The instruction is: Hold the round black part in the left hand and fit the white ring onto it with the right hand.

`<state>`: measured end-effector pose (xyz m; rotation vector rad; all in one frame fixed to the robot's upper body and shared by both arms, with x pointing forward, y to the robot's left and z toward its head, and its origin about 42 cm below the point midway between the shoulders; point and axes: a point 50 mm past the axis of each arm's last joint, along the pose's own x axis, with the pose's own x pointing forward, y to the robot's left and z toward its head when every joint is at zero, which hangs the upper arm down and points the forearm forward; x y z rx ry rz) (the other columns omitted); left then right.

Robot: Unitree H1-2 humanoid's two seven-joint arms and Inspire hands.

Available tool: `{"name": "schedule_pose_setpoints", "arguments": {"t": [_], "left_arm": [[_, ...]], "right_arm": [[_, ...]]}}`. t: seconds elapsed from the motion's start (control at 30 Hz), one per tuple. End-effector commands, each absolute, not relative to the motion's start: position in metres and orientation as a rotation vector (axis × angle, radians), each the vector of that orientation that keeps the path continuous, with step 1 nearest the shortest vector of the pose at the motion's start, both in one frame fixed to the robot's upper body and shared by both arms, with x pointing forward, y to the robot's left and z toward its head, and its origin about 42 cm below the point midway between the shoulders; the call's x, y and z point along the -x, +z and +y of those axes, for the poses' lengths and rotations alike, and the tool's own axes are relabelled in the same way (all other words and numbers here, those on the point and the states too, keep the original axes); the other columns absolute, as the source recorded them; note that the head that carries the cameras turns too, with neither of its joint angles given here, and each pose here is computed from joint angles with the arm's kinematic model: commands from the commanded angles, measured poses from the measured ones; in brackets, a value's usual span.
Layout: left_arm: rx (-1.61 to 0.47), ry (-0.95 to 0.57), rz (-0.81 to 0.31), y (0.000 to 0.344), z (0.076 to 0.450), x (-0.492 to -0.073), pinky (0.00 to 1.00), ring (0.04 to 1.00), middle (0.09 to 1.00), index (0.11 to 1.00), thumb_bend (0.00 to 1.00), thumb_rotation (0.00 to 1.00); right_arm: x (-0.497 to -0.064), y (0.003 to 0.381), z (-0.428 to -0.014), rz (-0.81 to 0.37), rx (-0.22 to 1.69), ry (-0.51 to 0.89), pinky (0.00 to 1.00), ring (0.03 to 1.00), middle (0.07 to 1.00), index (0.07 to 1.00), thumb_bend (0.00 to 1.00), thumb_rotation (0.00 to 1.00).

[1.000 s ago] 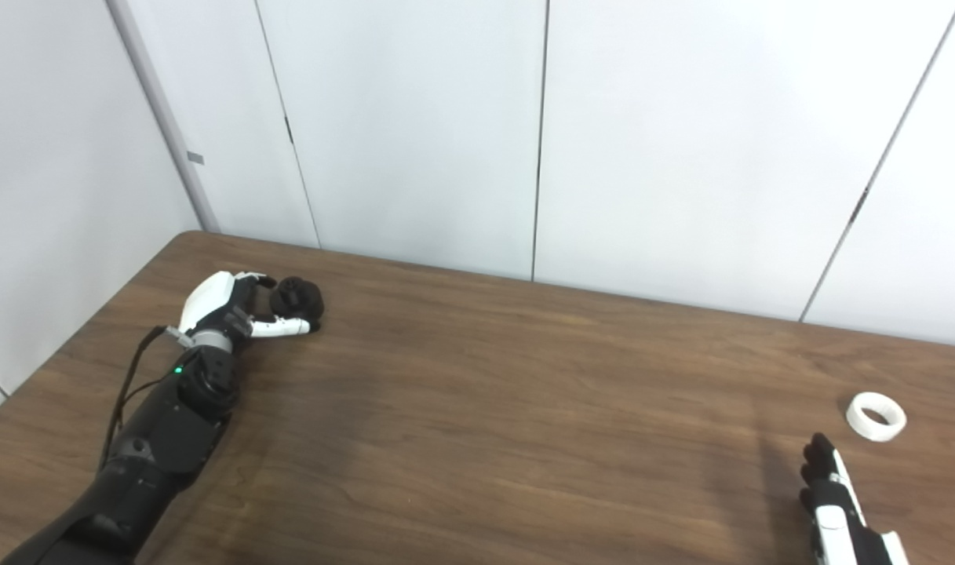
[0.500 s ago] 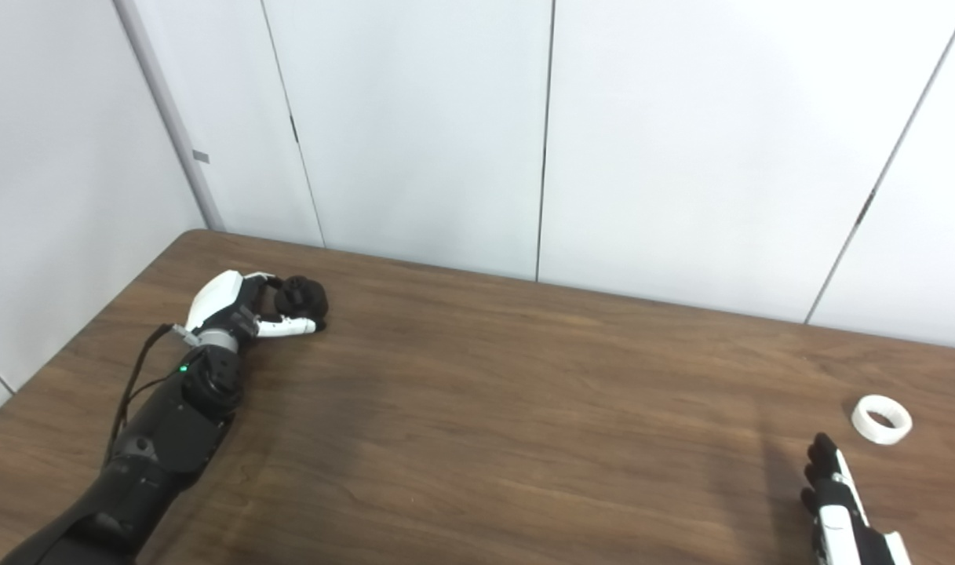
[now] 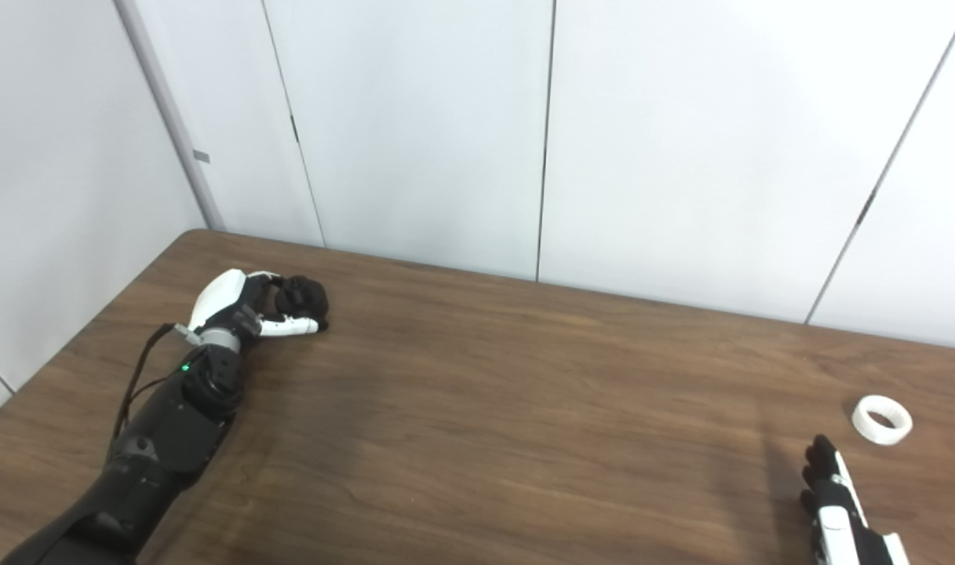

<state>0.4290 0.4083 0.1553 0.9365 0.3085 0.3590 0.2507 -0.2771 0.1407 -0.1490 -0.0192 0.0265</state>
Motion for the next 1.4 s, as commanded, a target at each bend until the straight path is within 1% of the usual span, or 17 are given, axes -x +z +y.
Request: {"name": "schedule_pose_setpoints", "arguments": {"t": [0.0,0.13,0.23,0.4,0.43,0.47,0.5,0.53,0.6,0.8,1.1,1.23,1.37], "left_arm": [[-0.948,0.401,0.21,0.189,0.412,-0.444,1.0,1.0,0.926,0.788,0.91,0.32],[-0.951,0.411,0.212,0.19,0.414,-0.443,1.0,0.996,0.92,0.766,0.91,0.31],[-0.959,0.417,0.209,0.19,0.414,-0.442,1.0,0.996,0.916,0.733,0.9,0.31],[-0.969,0.439,0.186,0.187,0.413,-0.441,1.0,0.993,0.906,0.618,0.82,0.17],[-0.961,0.448,0.17,0.186,0.413,-0.44,1.0,0.982,0.881,0.555,0.68,0.12],[-0.955,0.454,0.159,0.185,0.413,-0.44,1.0,0.967,0.856,0.522,0.6,0.09],[-0.947,0.46,0.146,0.184,0.413,-0.439,1.0,0.957,0.84,0.501,0.56,0.07],[-0.941,0.465,0.14,0.184,0.413,-0.439,1.0,0.946,0.826,0.493,0.54,0.06],[-0.942,0.47,0.132,0.184,0.413,-0.438,1.0,0.931,0.807,0.485,0.52,0.05],[-0.966,0.473,0.119,0.183,0.413,-0.436,1.0,0.912,0.794,0.484,0.52,0.04],[-0.975,0.464,0.092,0.183,0.411,-0.433,1.0,0.907,0.796,0.485,0.52,0.04],[-0.979,0.451,0.078,0.186,0.405,-0.428,1.0,0.917,0.806,0.486,0.52,0.05],[-0.979,0.418,0.039,0.188,0.394,-0.419,0.99,0.921,0.812,0.487,0.52,0.05]], "right_arm": [[-0.255,0.155,-0.279,-0.098,0.164,0.016,1.0,0.994,0.985,1.0,0.42,1.0],[-0.254,0.155,-0.279,-0.101,0.155,0.022,1.0,0.996,0.991,1.0,0.42,1.0],[-0.254,0.155,-0.28,-0.103,0.154,0.024,1.0,1.0,0.993,1.0,0.41,1.0],[-0.254,0.155,-0.282,-0.102,0.158,0.024,1.0,1.0,0.99,1.0,0.42,1.0],[-0.254,0.155,-0.282,-0.103,0.158,0.023,1.0,1.0,0.991,1.0,0.41,1.0],[-0.254,0.155,-0.281,-0.104,0.158,0.022,1.0,1.0,0.99,1.0,0.4,1.0],[-0.254,0.155,-0.282,-0.103,0.16,0.02,1.0,1.0,0.99,1.0,0.4,1.0],[-0.253,0.155,-0.282,-0.101,0.16,0.02,1.0,1.0,0.989,1.0,0.4,1.0],[-0.253,0.155,-0.283,-0.097,0.16,0.021,1.0,1.0,0.989,1.0,0.4,1.0],[-0.253,0.156,-0.283,-0.096,0.176,0.018,1.0,1.0,0.984,1.0,0.4,1.0],[-0.253,0.155,-0.283,-0.095,0.168,0.025,1.0,1.0,0.989,1.0,0.41,1.0],[-0.253,0.156,-0.282,-0.096,0.169,0.026,1.0,1.0,0.989,1.0,0.41,1.0],[-0.254,0.155,-0.281,-0.102,0.174,0.029,1.0,1.0,0.984,1.0,0.41,1.0]]}}
